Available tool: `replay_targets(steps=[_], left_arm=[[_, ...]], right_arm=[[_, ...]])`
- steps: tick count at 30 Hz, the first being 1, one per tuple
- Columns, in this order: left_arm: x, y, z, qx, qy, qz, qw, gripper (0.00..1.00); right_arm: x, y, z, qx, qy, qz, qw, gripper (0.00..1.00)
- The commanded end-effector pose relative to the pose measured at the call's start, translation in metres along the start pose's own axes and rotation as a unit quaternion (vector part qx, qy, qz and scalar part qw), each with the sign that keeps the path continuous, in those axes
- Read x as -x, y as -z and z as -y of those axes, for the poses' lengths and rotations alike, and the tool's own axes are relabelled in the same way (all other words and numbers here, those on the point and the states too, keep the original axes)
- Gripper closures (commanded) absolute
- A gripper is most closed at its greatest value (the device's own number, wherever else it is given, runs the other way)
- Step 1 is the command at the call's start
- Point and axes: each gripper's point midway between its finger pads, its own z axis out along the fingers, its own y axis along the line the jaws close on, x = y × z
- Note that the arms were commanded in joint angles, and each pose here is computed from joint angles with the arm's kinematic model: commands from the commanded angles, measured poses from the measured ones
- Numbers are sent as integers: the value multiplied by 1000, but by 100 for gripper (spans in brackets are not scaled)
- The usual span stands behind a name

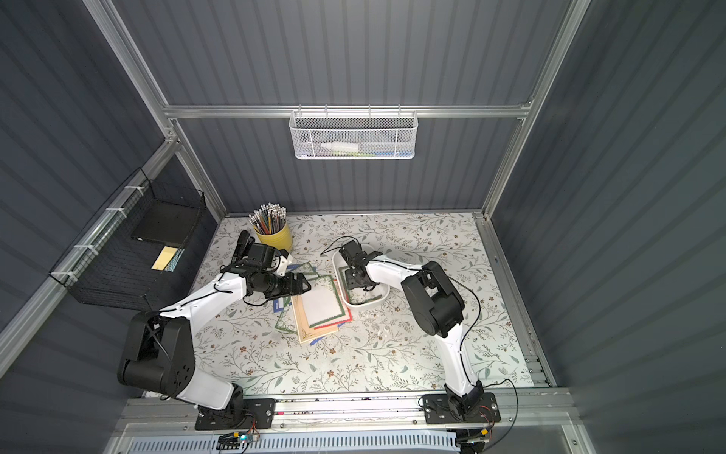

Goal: Take out the stationery paper from the storage box
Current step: Pick up the stationery paper from the storage box.

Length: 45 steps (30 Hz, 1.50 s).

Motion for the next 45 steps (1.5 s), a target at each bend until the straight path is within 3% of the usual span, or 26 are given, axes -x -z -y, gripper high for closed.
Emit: replay_targets(steps=[1, 14, 22, 31, 40, 43, 45], left_arm=[[-4, 1, -3, 4, -2, -4, 1000, 8], [-10, -11, -4, -10, 6, -15, 1000, 8], [-7, -10, 2, -26, 6, -8, 1000, 8], [29, 22, 45, -107, -22, 60, 992, 8], [27, 15, 47, -123, -14, 54, 991, 8], [29, 21, 62, -168, -16, 61, 984, 8], [32, 33, 84, -231, -28, 74, 970, 8]], right_arm=[[-110, -40, 33, -54, 36, -179, 982, 38], [-42, 1, 24, -51, 38, -99, 993, 63], [-17, 31, 23, -47, 36, -58, 997, 65], [40, 94, 20, 3, 9, 38, 999, 63], [38, 92, 23, 44, -17, 33, 998, 65], [41, 98, 18, 75, -26, 39, 996, 65], [50, 109, 14, 98, -30, 60, 993, 65]])
